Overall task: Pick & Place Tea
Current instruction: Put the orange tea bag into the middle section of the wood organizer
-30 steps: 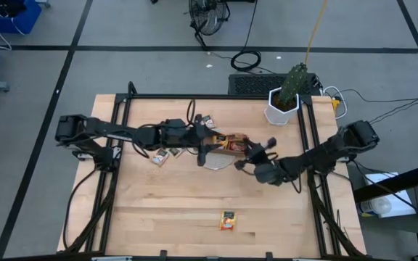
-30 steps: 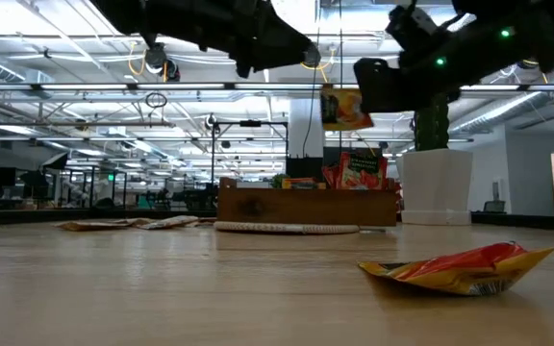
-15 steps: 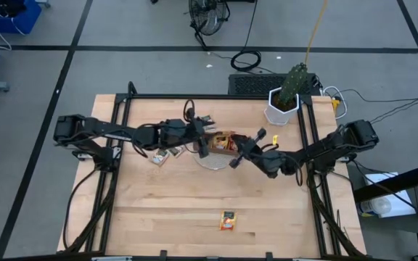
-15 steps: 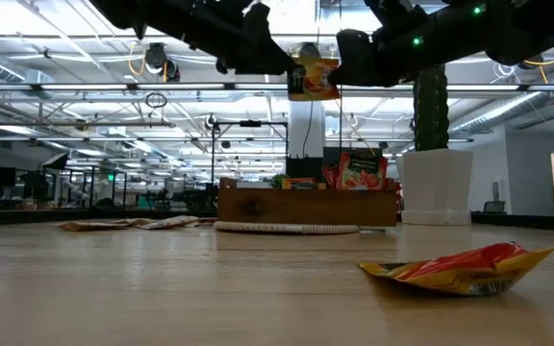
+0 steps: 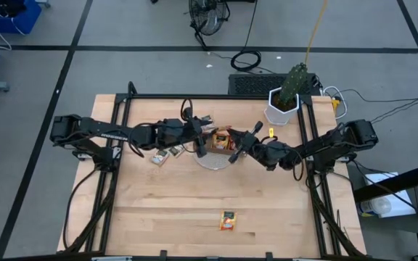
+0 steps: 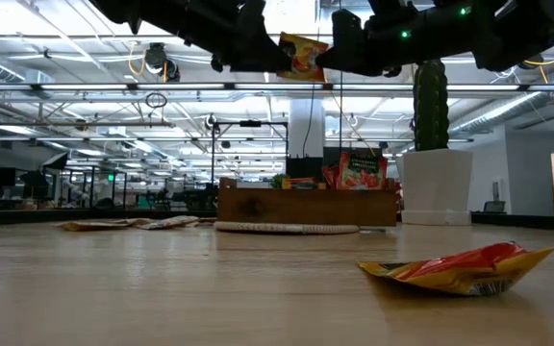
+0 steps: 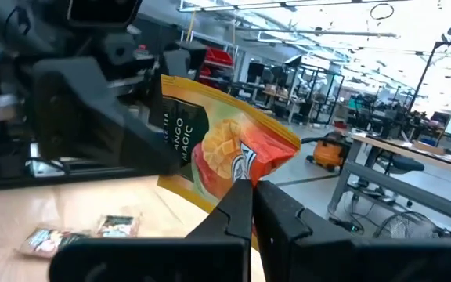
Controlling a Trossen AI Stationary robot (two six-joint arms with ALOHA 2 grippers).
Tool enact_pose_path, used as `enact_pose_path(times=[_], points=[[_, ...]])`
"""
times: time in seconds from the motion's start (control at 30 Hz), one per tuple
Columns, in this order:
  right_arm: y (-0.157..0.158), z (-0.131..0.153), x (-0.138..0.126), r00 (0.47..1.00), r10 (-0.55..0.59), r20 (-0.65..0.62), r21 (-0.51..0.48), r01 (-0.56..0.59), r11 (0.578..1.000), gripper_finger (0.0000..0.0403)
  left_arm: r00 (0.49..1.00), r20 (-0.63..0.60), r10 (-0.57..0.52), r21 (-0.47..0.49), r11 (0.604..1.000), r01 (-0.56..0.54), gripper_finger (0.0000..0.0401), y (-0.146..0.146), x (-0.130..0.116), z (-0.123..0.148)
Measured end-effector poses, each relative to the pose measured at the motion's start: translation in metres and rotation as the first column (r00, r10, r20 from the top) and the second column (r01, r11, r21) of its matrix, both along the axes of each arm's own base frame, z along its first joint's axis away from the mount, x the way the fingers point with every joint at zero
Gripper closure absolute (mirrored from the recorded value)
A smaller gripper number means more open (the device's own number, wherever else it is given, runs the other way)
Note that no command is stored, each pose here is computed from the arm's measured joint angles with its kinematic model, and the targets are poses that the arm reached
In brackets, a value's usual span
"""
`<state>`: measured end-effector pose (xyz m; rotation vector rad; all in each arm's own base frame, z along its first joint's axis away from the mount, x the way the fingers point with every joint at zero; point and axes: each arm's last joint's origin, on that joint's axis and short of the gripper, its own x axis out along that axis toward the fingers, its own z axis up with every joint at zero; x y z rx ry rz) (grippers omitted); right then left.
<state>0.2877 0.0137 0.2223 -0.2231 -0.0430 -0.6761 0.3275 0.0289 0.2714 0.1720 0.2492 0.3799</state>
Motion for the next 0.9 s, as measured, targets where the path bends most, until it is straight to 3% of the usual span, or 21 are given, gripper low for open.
enact_pose_path(times=[0.6,0.9], points=[[0.0,0.0,0.0,1.0,0.018,-0.007,-0.009,-0.018,1.0,0.0403,1.0,-0.004,-0.01,0.016,1.0,0.01,0.021,-0.002,0.0,0.0],[0.0,0.0,0.0,1.0,0.014,-0.015,-0.019,-0.015,1.0,0.0403,0.999,0.009,-0.037,0.007,0.999,0.037,0.021,-0.013,-0.01,0.014]])
